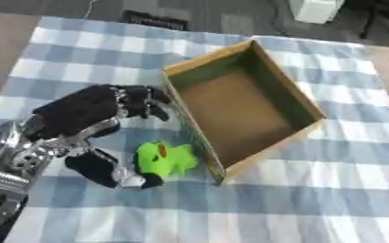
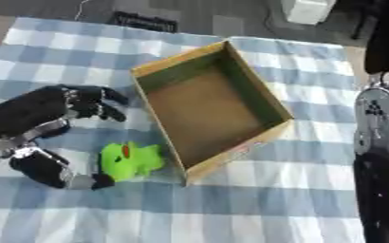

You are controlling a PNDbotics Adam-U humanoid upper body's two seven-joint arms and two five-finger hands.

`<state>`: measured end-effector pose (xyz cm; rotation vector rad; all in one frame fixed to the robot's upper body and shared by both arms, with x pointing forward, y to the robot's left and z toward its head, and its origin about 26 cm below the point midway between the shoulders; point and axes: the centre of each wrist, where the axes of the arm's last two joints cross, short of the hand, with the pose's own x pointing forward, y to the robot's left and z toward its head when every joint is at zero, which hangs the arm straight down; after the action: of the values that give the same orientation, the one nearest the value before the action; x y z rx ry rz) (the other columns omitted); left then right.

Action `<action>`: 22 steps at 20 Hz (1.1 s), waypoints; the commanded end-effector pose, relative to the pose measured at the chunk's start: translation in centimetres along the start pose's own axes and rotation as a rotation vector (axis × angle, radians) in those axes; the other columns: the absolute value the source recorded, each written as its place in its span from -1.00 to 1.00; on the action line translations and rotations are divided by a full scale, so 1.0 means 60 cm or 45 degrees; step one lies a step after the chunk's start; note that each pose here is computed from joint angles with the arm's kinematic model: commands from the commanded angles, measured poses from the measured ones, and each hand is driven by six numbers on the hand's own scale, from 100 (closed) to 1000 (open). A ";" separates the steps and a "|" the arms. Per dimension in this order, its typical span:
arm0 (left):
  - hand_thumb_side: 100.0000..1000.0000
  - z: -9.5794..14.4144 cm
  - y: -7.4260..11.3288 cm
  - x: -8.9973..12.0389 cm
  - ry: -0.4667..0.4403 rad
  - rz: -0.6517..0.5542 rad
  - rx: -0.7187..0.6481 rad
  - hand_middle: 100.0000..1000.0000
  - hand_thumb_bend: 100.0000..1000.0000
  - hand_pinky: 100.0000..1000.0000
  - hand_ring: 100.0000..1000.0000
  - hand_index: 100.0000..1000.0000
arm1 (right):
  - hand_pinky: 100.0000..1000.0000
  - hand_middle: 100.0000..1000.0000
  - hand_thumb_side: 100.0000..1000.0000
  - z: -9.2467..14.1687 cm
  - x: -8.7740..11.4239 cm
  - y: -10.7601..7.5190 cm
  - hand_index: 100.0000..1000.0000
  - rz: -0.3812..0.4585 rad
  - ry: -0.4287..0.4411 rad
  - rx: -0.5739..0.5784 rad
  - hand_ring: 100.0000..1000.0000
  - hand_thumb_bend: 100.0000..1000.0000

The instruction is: Pick up objects on the table and place them in the box.

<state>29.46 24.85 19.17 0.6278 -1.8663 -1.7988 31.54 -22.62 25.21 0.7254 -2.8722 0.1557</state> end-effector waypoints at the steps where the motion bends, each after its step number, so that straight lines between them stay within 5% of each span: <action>1: 0.09 0.000 0.006 0.003 -0.002 -0.016 -0.042 0.63 -0.01 -0.14 0.20 0.56 | 0.00 -0.10 0.43 -0.012 0.008 0.002 0.14 0.001 -0.033 0.027 -0.07 -1.00; 19: -0.12 -0.004 -0.001 0.008 -0.063 0.033 0.065 0.55 -0.20 -0.32 0.03 0.49 | 0.00 -0.10 0.43 -0.012 0.007 0.003 0.14 -0.001 -0.034 0.029 -0.07 -1.00; 20: -0.10 -0.004 -0.002 0.009 -0.070 0.035 0.069 0.56 -0.40 -0.32 0.03 0.49 | 0.00 -0.10 0.44 -0.013 0.007 0.003 0.14 -0.001 -0.034 0.029 -0.07 -1.00; 22: -0.12 -0.005 -0.004 0.010 -0.077 0.036 0.067 0.56 -0.18 -0.32 0.04 0.49 | 0.00 -0.10 0.42 -0.013 0.007 0.003 0.14 -0.002 -0.034 0.031 -0.07 -1.00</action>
<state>29.30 24.37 18.57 0.5694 -1.9328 -1.7785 31.54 -22.60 25.21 0.7266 -2.8720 0.1565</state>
